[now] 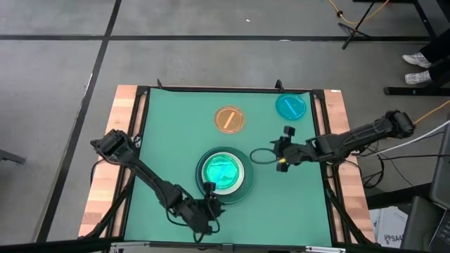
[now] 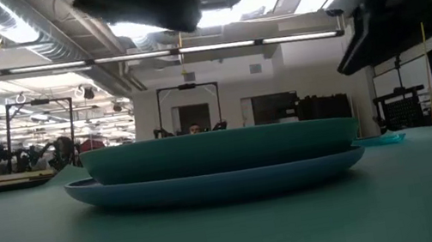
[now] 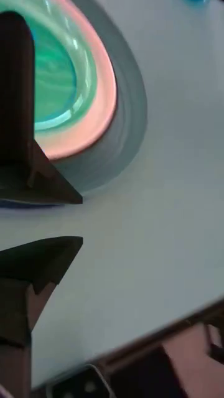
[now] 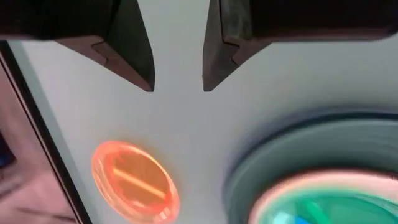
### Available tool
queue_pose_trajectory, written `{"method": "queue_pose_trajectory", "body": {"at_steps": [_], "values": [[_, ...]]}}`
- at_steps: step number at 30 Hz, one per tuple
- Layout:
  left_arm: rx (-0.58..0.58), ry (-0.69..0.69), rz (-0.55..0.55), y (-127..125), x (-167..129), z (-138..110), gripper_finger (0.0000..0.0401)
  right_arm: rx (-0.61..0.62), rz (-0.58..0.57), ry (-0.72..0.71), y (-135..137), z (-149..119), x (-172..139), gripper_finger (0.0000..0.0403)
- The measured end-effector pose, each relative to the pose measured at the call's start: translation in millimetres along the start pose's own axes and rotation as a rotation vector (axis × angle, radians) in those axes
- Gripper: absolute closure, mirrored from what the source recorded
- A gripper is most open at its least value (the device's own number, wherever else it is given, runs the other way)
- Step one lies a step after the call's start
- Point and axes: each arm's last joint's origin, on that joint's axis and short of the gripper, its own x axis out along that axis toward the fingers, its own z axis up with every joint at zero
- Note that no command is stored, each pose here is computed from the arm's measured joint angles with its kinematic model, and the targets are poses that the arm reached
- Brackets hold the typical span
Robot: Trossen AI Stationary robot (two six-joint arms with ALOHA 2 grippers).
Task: Stack plastic plates
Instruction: Stack the light blue plate on top of the light blue plate
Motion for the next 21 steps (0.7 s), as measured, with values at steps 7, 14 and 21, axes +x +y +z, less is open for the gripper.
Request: {"method": "queue_pose_trajectory", "body": {"at_steps": [7, 14, 21], "values": [[-0.073, -0.256, -0.009, -1, 8, -30, 0.0314, 0.083, -0.121, 0.083, -29, -4, 13, 0.0276], [-0.103, -0.362, -0.015, 4, 6, -49, 0.0314, 0.201, -0.192, 0.144, -61, -8, 24, 0.0276], [-0.066, -0.414, -0.037, 0, 1, -47, 0.0314, 0.299, -0.248, 0.248, -91, -19, 44, 0.0276]]}}
